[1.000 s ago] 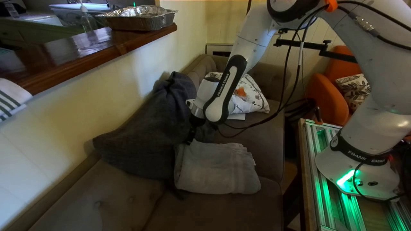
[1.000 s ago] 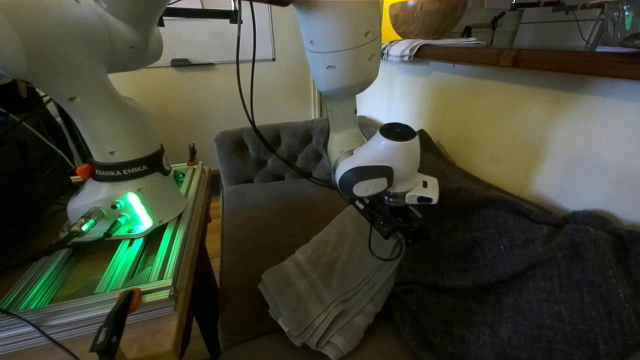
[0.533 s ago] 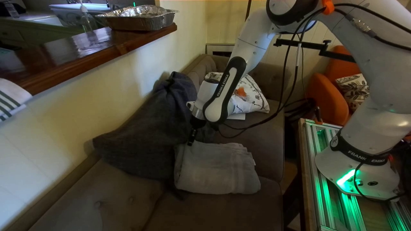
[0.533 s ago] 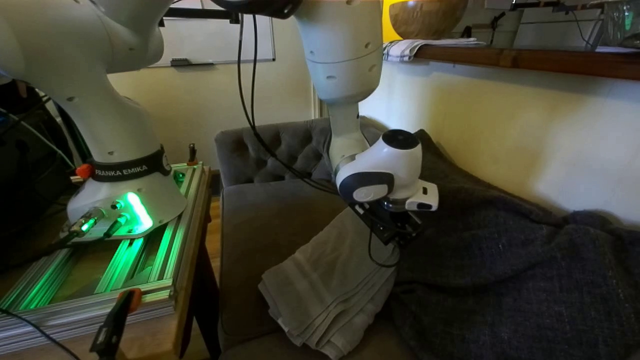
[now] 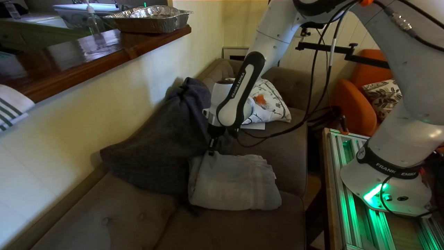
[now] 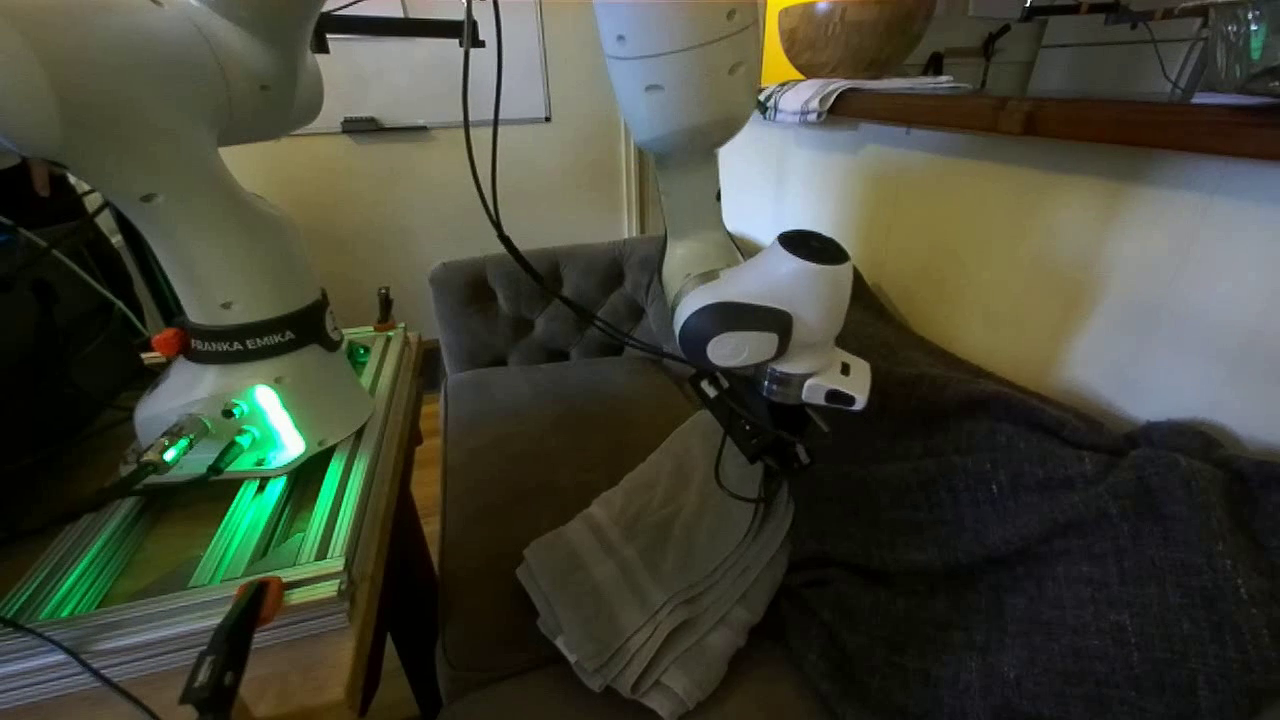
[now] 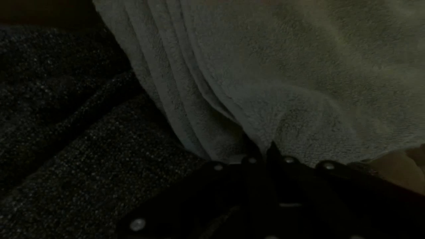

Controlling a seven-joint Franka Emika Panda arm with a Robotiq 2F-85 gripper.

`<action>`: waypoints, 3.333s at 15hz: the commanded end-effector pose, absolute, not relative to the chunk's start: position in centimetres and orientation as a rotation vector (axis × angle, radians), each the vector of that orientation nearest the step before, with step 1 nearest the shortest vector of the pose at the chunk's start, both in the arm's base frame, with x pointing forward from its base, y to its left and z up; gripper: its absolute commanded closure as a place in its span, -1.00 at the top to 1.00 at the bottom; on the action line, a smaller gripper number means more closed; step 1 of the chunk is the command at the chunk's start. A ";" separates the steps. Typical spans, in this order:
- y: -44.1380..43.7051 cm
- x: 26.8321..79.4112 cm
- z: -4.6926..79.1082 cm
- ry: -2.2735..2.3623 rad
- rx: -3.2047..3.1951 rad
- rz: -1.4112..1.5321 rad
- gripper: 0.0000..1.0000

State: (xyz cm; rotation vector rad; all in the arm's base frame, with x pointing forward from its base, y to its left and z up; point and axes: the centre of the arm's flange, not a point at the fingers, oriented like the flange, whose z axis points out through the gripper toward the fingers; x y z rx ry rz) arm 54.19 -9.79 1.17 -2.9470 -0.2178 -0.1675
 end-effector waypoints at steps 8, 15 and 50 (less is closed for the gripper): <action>-1.2 54.1 11.0 -0.206 -2.616 0.032 -0.87; -1.3 53.7 9.8 -0.201 -2.580 0.043 -0.97; 25.1 43.8 -4.0 -0.507 -2.157 0.235 0.02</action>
